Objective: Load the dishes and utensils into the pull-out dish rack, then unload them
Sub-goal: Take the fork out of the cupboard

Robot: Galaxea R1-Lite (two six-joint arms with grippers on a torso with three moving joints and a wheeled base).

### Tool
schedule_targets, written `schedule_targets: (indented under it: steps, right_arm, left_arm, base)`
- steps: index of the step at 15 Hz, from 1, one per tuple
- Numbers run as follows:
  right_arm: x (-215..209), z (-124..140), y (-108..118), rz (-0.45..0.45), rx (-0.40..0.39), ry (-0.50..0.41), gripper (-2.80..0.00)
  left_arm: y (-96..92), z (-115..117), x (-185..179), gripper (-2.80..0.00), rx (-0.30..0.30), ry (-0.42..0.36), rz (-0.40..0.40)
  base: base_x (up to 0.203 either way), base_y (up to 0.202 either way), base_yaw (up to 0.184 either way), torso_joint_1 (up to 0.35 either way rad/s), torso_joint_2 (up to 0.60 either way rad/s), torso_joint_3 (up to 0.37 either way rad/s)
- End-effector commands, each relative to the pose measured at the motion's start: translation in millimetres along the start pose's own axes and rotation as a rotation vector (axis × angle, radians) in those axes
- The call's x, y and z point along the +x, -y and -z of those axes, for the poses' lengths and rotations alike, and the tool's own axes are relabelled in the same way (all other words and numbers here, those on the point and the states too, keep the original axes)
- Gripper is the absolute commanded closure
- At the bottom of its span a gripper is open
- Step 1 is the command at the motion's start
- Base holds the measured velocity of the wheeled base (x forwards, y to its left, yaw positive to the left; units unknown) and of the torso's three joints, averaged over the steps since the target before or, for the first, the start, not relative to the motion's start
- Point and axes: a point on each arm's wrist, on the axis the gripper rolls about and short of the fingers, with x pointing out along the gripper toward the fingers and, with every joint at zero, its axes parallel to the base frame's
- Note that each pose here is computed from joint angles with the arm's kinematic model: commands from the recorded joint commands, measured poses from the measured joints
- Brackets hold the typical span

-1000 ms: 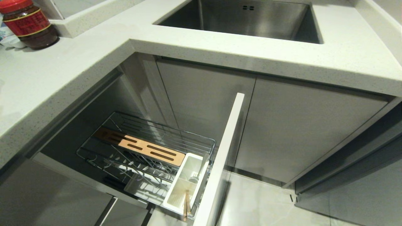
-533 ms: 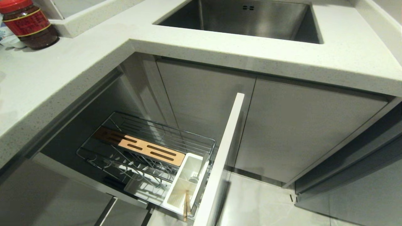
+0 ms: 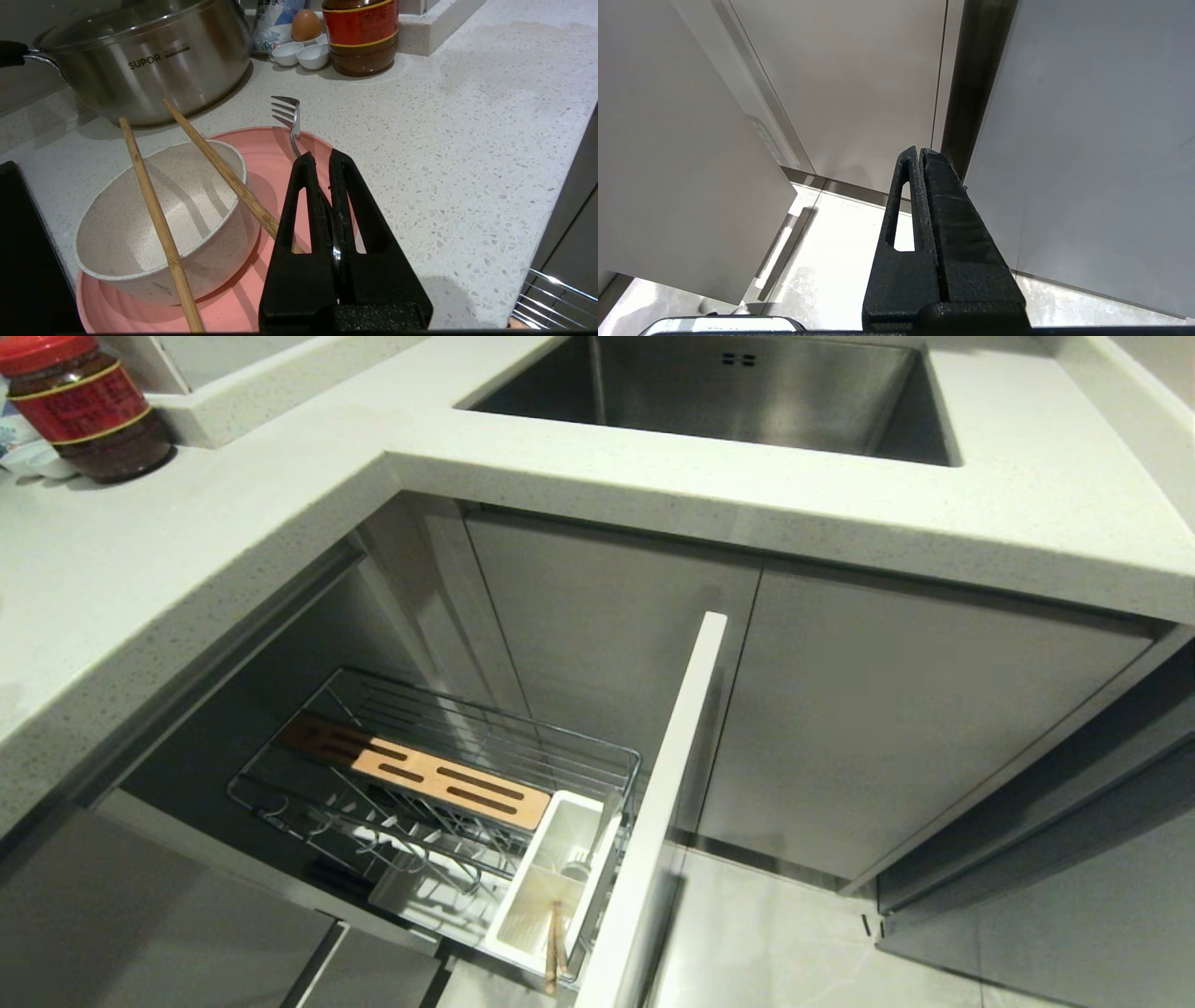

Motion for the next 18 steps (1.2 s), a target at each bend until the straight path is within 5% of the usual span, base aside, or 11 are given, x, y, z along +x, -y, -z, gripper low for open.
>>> schedule_targets:
  steps: [1,15,16,18]
  right_arm:
    - [1.6,7.6,0.1,0.0,0.0,-0.027,0.0]
    - [1.6,7.4,0.1,0.0,0.0,-0.026,0.0]
    - [1.6,7.3,0.1,0.0,0.0,-0.026,0.0]
    - [1.7,7.7,0.2,0.001,0.0,-0.028,0.0]
  left_arm:
    - [0.4,6.0,-1.5,0.0,0.0,-0.013,-0.002]
    - [0.3,20.2,-2.6,0.0,-0.022,-0.09,-0.014]
    - [0.3,20.4,-2.6,-2.74,-0.022,-0.092,-0.014]
    - [0.3,19.8,-2.6,-2.8,-0.022,-0.089,-0.014]
  base:
    - [0.0,0.0,0.0,0.0,0.0,0.0]
    - [0.0,0.0,0.0,0.0,0.0,0.0]
    - [0.0,0.0,0.0,0.0,0.0,0.0]
    - [0.0,0.0,0.0,0.0,0.0,0.0]
